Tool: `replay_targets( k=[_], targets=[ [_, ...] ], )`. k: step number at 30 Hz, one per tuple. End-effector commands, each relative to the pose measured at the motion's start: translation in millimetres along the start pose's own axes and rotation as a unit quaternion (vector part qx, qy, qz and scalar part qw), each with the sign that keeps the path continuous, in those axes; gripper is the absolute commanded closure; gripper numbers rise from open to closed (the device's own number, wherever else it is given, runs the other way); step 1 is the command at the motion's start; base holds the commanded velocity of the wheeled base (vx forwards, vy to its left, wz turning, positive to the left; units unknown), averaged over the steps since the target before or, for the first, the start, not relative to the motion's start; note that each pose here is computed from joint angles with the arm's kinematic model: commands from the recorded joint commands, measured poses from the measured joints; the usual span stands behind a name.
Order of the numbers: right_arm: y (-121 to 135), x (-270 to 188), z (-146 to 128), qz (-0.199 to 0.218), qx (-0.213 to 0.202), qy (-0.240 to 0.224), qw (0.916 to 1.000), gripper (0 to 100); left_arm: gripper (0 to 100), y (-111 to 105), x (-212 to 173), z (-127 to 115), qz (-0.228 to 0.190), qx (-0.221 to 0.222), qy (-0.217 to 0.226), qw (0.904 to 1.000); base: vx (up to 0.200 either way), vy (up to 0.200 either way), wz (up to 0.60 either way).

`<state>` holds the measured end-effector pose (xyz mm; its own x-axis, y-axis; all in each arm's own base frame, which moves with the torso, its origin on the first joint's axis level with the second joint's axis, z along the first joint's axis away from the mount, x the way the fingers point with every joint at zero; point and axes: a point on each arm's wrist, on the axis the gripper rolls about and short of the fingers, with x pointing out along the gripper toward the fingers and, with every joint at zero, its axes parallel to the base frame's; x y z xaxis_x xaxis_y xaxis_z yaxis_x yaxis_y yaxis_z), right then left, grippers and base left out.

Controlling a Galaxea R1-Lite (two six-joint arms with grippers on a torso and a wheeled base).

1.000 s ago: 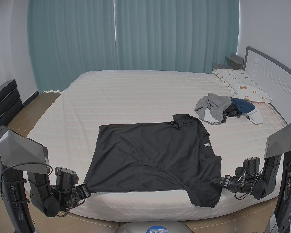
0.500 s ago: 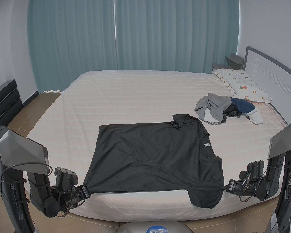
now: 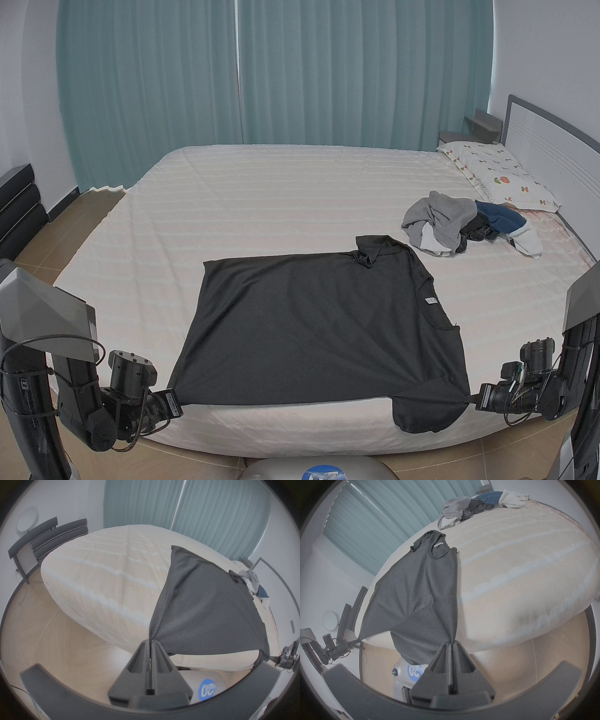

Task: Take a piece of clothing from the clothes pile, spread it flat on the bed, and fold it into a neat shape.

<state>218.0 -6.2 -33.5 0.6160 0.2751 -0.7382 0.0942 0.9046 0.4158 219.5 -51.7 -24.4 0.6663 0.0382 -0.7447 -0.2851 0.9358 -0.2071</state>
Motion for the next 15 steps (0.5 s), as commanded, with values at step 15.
replay_targets(
  k=[15],
  targets=[
    [-1.0,-1.1,-11.4,-0.007,-0.015,0.025,0.9995,100,100,11.2,-0.1,-12.8,0.034,0.037,0.029,0.9983,0.000,0.000,0.00]
  ],
)
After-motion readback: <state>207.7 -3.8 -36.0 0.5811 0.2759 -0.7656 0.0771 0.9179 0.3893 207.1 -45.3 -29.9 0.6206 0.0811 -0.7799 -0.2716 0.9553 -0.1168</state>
